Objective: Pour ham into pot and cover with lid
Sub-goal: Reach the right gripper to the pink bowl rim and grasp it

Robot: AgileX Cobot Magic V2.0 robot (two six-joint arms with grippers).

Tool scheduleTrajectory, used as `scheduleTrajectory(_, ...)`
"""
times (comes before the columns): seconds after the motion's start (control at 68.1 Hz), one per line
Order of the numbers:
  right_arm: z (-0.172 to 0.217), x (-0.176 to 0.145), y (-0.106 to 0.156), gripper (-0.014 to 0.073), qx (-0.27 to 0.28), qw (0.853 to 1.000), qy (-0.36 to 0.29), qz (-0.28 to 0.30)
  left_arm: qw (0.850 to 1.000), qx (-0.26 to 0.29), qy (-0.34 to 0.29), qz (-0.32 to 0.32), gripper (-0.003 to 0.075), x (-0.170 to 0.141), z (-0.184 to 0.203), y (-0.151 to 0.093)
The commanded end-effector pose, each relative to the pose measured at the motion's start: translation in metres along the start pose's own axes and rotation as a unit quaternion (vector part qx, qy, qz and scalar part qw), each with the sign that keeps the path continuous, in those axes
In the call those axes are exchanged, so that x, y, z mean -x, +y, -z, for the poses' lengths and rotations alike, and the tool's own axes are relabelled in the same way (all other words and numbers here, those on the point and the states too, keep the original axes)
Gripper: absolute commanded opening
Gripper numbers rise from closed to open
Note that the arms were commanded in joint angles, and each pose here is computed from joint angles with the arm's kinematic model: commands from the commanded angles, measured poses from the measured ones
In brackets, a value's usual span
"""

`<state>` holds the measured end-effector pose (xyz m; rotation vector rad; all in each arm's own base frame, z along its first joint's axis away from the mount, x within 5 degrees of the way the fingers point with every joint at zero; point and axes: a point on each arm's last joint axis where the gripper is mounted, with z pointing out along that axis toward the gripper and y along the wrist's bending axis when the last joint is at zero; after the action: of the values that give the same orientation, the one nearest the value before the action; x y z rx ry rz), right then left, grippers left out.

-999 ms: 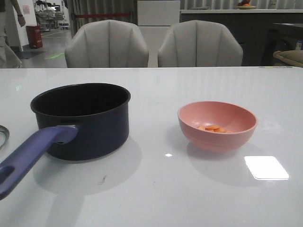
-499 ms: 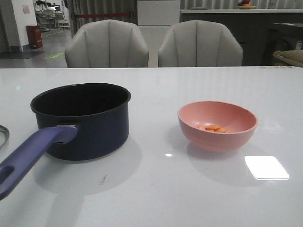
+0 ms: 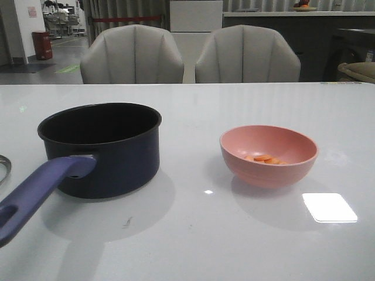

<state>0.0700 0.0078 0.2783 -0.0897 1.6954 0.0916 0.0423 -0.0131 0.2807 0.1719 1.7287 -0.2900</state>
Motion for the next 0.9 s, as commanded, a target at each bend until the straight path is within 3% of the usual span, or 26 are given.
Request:
scheduleTrajectory(0.0,-0.004,0.014,0.0,0.0165,-0.003,1.0,-0.018,0.005,0.999,-0.007,-0.042,0.0,0.0638,0.014,0.003,-0.002)
scheduleTrajectory(0.162,-0.017,0.013,0.001,0.0195,0.002,1.0,0.015,-0.017,0.999,-0.007,-0.036,0.0,0.0638,0.012,0.002,-0.001)
scheduleTrajectory(0.411,-0.067,0.02,0.007,0.0517,0.018,0.99,0.126,-0.067,0.999,-0.006,-0.032,0.0,0.0638,0.011,0.001,-0.001)
scheduleTrajectory(0.676,-0.146,0.018,0.029,0.0524,0.048,0.967,0.232,-0.092,0.999,-0.006,-0.032,0.0,0.0638,0.011,0.001,-0.001)
scheduleTrajectory(0.881,-0.224,0.003,0.039,0.0524,0.039,0.948,0.301,-0.097,0.999,-0.006,-0.032,0.0,0.0638,0.011,0.001,-0.001)
